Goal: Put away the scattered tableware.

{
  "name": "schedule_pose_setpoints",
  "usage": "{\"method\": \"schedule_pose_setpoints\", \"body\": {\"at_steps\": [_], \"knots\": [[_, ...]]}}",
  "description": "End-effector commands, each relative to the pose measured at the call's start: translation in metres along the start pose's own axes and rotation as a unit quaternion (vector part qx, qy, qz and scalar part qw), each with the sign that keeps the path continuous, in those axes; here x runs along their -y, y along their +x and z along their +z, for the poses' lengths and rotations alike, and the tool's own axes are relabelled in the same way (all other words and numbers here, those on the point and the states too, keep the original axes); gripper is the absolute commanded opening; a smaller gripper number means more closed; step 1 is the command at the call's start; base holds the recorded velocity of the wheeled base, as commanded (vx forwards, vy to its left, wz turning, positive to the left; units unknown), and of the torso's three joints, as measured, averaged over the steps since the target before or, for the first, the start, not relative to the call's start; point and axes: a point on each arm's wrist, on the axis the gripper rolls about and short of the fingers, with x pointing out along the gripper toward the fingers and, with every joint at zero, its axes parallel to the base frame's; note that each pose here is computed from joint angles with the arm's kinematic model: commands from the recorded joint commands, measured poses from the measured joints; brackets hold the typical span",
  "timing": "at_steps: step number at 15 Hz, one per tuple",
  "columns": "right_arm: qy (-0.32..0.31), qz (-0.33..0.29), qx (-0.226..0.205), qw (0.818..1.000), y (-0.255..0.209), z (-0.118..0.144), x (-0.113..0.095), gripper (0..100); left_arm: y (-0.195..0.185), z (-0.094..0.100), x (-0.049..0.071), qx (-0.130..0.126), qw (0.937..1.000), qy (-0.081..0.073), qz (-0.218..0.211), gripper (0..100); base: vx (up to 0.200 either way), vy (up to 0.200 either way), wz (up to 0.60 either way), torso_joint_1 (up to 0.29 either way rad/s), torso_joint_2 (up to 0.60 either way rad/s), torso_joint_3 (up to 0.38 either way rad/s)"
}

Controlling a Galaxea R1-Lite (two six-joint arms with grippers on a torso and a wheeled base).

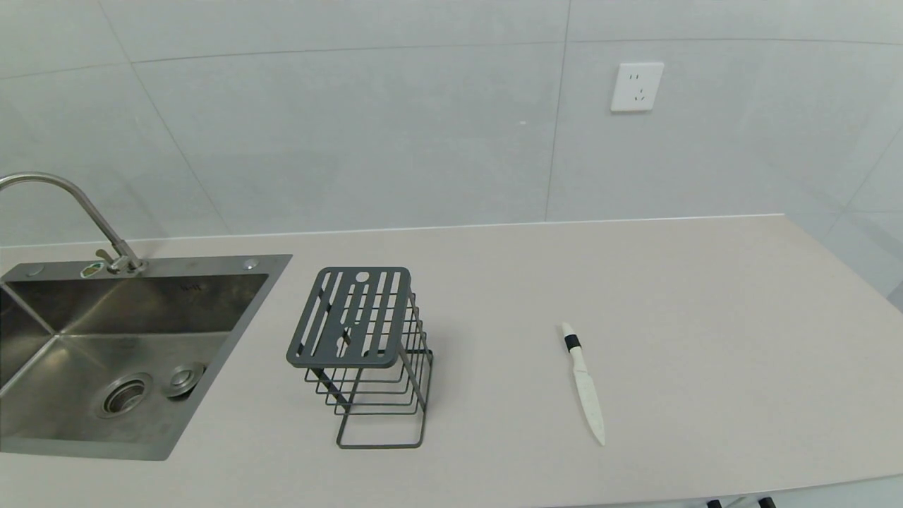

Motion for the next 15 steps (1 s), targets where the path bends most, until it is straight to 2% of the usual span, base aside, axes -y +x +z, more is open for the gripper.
{"method": "schedule_pose_setpoints", "body": {"at_steps": [1, 2, 3, 4, 8, 10, 11, 13, 15], "knots": [[-0.001, 0.043, -0.007, 0.999, 0.0, 0.0, -0.002, 100, 0.0, 0.0, 0.0, 0.0, 1.0, -0.001, 0.0, 100, 0.0, 0.0, 0.0, 0.0, 0.0, 0.0], [0.004, 0.094, -0.025, 0.995, 0.003, 0.003, -0.003, 100, 0.0, 0.0, 0.0, 0.0, 1.0, -0.001, 0.0, 100, 0.0, 0.0, 0.0, 0.0, 0.0, 0.0], [0.011, 0.115, -0.053, 0.992, 0.007, 0.003, -0.004, 100, 0.0, 0.0, 0.0, 0.0, 1.0, -0.002, 0.0, 100, 0.0, 0.0, 0.0, 0.0, 0.0, 0.0], [0.025, 0.138, -0.105, 0.985, 0.018, 0.007, -0.003, 100, 0.0, 0.0, 0.0, 0.0, 1.0, -0.005, 0.0, 100, 0.0, 0.0, 0.0, 0.0, 0.0, 0.0], [0.054, 0.236, -0.235, 0.941, 0.05, 0.006, -0.005, 100, 0.0, 0.0, 0.0, 0.0, 1.0, -0.005, 0.0, 100, 0.0, 0.0, 0.0, 0.0, 0.0, 0.0], [0.037, 0.258, -0.26, 0.93, 0.064, 0.005, -0.007, 100, 0.0, 0.0, 0.0, 0.0, 1.0, -0.005, 0.0, 100, 0.0, 0.0, 0.0, 0.0, 0.0, 0.0], [0.037, 0.258, -0.26, 0.93, 0.064, 0.005, -0.007, 100, 0.0, 0.0, 0.0, 0.0, 1.0, -0.005, 0.0, 100, 0.0, 0.0, 0.0, 0.0, 0.0, 0.0], [0.009, 0.267, -0.251, 0.93, 0.099, 0.007, -0.009, 100, 0.0, 0.0, 0.0, 0.0, 1.0, -0.005, 0.0, 100, 0.0, 0.0, 0.0, 0.0, 0.0, 0.0], [0.011, 0.268, -0.263, 0.927, 0.117, 0.002, -0.011, 100, 0.0, 0.0, 0.0, 0.0, 1.0, -0.005, 0.0, 100, 0.0, 0.0, 0.0, 0.0, 0.0, 0.0]]}}
